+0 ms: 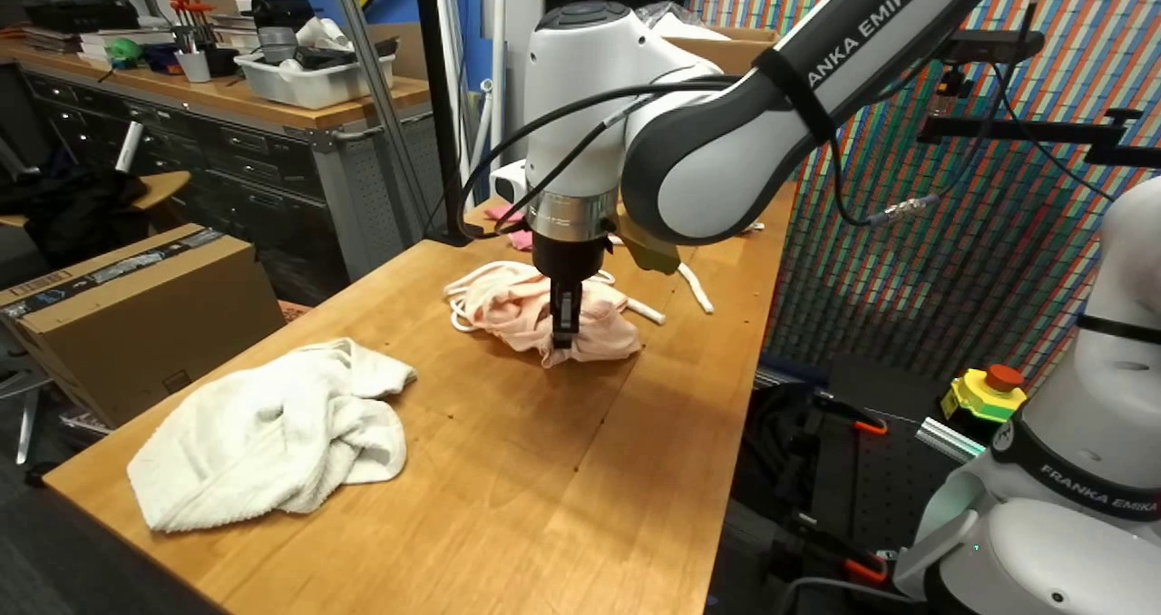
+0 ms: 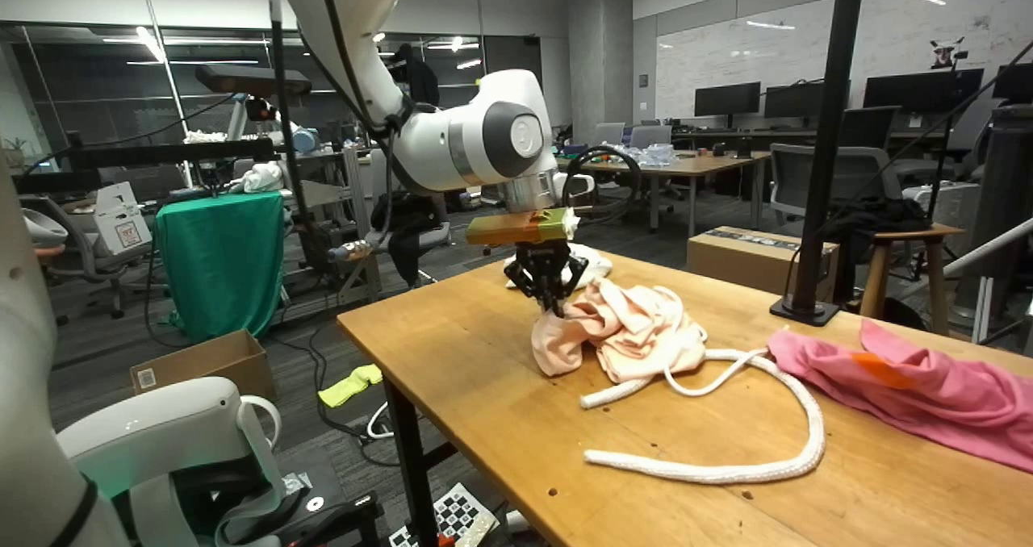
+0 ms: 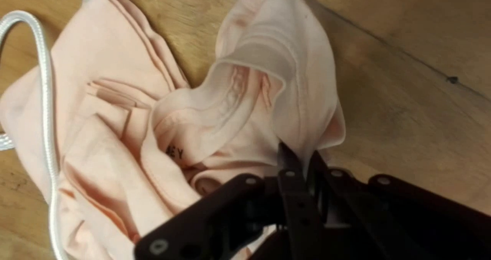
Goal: Spread the objects across on the table
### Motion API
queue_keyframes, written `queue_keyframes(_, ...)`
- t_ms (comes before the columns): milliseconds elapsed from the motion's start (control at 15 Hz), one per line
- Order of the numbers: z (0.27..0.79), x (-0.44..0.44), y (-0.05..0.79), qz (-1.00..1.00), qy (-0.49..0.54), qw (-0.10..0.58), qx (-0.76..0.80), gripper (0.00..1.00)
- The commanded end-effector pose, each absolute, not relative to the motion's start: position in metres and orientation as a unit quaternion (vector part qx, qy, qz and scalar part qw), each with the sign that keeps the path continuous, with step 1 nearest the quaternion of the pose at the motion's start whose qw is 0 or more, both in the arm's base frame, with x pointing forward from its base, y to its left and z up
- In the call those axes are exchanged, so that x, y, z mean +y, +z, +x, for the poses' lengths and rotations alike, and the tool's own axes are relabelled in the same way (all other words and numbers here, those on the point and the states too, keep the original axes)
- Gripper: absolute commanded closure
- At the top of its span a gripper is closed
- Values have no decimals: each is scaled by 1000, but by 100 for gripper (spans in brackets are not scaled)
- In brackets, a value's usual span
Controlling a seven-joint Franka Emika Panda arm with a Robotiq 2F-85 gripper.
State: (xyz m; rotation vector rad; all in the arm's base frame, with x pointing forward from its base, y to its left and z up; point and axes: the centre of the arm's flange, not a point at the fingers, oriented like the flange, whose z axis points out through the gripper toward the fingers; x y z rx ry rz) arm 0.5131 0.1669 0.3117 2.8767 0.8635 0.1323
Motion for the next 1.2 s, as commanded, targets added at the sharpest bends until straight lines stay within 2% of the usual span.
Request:
queue_keyframes(0, 508, 173, 333, 952, 30, 42, 302, 93)
queue_keyframes(333, 509, 172, 372, 953, 46, 6, 298, 93)
queue_keyframes(733, 525, 132, 448, 956, 157, 58, 241, 94)
queue_keyframes(1133, 528, 103, 514, 950, 243, 80, 182, 94)
